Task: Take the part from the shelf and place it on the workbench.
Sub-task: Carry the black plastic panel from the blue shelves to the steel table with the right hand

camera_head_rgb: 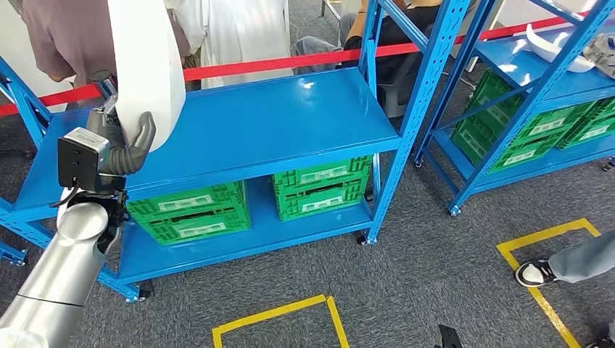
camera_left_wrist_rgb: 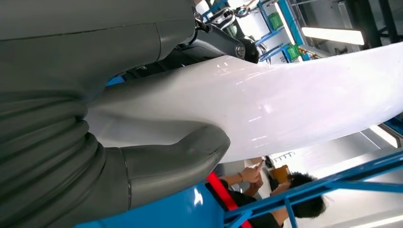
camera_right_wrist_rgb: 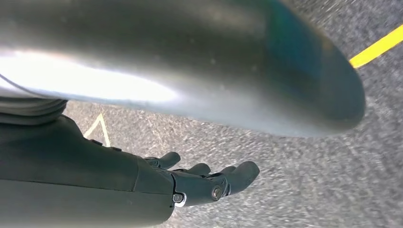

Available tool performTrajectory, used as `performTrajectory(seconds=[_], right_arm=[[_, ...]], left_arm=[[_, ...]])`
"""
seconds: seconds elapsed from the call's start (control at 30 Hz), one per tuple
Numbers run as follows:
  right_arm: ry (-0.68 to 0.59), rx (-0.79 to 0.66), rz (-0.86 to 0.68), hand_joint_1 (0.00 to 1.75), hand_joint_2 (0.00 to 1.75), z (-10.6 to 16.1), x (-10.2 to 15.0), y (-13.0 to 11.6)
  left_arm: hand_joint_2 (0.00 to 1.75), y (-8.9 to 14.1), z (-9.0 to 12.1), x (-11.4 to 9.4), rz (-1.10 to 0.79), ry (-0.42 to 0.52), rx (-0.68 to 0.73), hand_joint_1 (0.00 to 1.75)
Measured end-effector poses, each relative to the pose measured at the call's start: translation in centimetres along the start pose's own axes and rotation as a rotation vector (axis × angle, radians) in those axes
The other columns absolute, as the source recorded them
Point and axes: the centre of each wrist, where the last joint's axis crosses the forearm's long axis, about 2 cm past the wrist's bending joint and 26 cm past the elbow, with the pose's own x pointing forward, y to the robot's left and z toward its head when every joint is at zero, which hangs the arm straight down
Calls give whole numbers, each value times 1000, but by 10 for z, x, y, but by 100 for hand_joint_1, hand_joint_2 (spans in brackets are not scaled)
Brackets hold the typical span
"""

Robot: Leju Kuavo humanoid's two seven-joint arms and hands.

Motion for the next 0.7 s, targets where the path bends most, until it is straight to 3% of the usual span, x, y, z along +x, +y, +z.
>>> performTrajectory(seconds=[0.53, 0.7], right_arm=[[-2, 2, -12, 0, 0, 0, -3, 1], [-2, 6, -12, 0, 0, 0, -4, 2]], left_arm=[[175, 5, 23, -7, 2, -1, -15, 175], [175, 7, 20, -4, -2, -19, -17, 175]])
